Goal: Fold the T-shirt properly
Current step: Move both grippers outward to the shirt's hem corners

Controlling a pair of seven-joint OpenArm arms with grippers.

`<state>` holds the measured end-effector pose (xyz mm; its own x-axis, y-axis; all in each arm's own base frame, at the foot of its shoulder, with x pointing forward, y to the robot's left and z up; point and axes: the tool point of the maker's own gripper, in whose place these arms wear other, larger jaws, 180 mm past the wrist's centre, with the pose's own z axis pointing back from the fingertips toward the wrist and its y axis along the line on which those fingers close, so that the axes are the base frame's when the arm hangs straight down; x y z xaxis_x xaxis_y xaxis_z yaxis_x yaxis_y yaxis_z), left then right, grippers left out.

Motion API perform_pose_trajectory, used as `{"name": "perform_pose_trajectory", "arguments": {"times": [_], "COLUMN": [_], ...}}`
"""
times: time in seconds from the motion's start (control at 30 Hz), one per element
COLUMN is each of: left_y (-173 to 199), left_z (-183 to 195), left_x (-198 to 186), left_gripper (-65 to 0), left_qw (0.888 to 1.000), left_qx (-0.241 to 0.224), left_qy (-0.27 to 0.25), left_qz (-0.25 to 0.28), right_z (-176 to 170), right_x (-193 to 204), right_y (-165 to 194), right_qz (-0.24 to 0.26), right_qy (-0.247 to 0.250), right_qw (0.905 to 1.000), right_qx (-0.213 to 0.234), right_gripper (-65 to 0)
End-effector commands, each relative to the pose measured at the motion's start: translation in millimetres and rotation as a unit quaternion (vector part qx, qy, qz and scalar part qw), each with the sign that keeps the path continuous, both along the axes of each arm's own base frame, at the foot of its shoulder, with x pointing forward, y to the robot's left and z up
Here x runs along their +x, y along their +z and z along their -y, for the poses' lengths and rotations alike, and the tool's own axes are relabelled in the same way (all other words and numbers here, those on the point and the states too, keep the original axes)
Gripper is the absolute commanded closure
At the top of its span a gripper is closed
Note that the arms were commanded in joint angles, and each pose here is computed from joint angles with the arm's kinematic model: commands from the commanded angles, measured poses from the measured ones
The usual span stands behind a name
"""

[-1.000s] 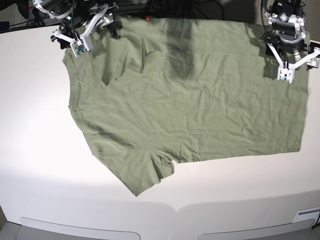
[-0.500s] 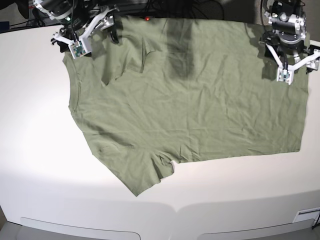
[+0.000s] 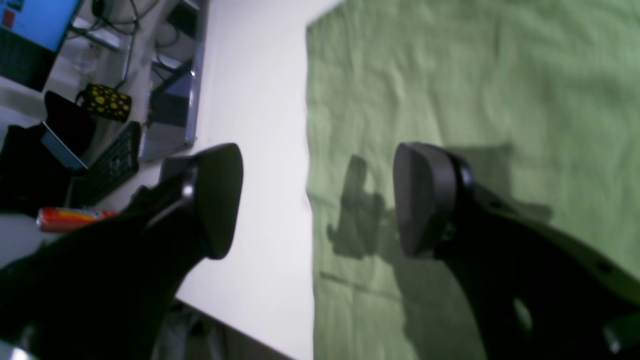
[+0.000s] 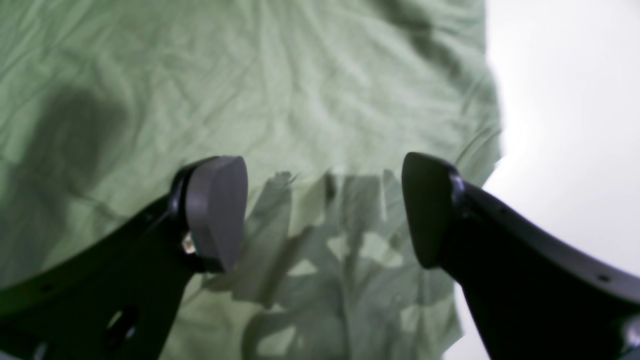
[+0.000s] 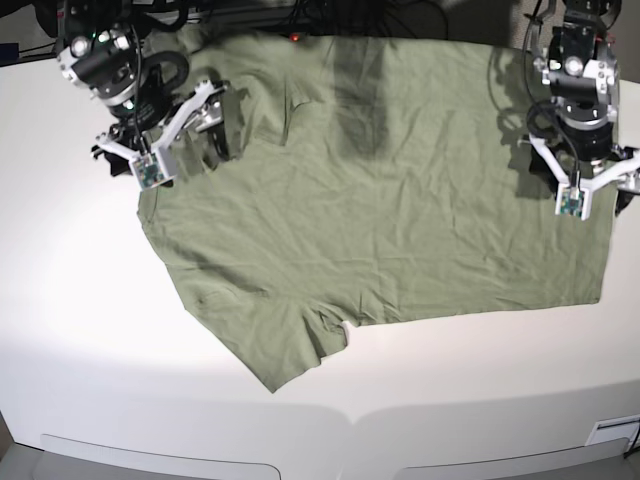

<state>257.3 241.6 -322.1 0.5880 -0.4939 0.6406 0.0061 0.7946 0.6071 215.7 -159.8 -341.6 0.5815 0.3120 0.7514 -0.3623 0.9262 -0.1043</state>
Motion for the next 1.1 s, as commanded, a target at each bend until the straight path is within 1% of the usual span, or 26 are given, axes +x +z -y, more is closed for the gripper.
{"name": "perform_pose_trajectory", "arguments": {"times": [0.0, 0.07, 0.13, 0.17, 0.23, 0.3, 0.4, 0.5, 0.6, 0.77, 0.8, 0.87, 0.97, 1.07], "left_y": [17.8, 23.0, 28.0, 30.8, 36.0, 42.5, 51.1, 55.6, 49.1, 18.4, 12.7, 4.9, 5.1, 13.1], "left_z": [-1.0, 3.0, 9.9, 15.3, 31.1, 47.5, 68.9, 77.9, 66.2, 27.7, 20.1, 9.2, -4.4, -23.6], "left_x": [10.9, 20.9, 32.1, 38.7, 52.1, 64.2, 79.4, 91.5, 105.3, 132.0, 137.5, 149.9, 171.2, 192.8], "left_gripper": [-45.7, -45.7, -45.7, -45.7, -45.7, -45.7, -45.7, -45.7, -45.7, -45.7, -45.7, -45.7, -45.7, -45.7], "left_qw": [0.999, 0.999, 0.997, 0.995, 0.992, 0.987, 0.976, 0.97, 0.973, 0.981, 0.982, 0.98, 0.975, 0.974], "left_qx": [0.005, -0.021, -0.057, -0.072, -0.094, -0.119, -0.145, -0.163, -0.158, -0.151, -0.151, -0.165, -0.19, -0.196], "left_qy": [-0.003, -0.004, -0.007, -0.017, -0.056, -0.095, -0.15, -0.174, -0.161, -0.121, -0.115, -0.108, -0.105, -0.101], "left_qz": [0.034, 0.047, 0.06, 0.063, 0.061, 0.06, 0.055, 0.05, 0.042, -0.002, -0.012, -0.029, -0.048, -0.058], "right_z": [-0.2, 1.7, 1.5, 0.9, -1.1, -8.4, -20.6, -30.7, -38.1, -36.0, -34.9, -32.3, -30.6, -28.1], "right_x": [8.5, 16.2, 21.7, 24.0, 28.5, 31.9, 41.2, 51.5, 62.2, 82.7, 87.3, 98.0, 113.0, 125.6], "right_y": [11.9, 17.5, 21.5, 23.3, 25.8, 28.2, 36.5, 45.9, 53.6, 62.1, 62.4, 61.3, 47.7, 25.8], "right_qz": [0.023, 0.034, 0.043, 0.047, 0.051, 0.05, 0.066, 0.083, 0.09, 0.089, 0.088, 0.084, 0.053, 0.007], "right_qy": [0.005, 0.008, 0.008, 0.007, 0.004, -0.001, -0.007, 0.007, 0.018, 0.016, 0.014, 0.011, 0.006, 0.0], "right_qw": [0.9997, 0.9994, 0.999, 0.9989, 0.9987, 0.9983, 0.9958, 0.9939, 0.993, 0.9939, 0.9942, 0.9945, 0.9955, 0.9956], "right_qx": [0.001, -0.004, -0.003, -0.002, 0.004, 0.028, 0.063, 0.072, 0.074, 0.063, 0.061, 0.061, 0.078, 0.093], "right_gripper": [-47.9, -47.9, -47.9, -47.9, -47.9, -47.9, -47.9, -47.9, -47.9, -47.9, -47.9, -47.9, -47.9, -47.9]}}
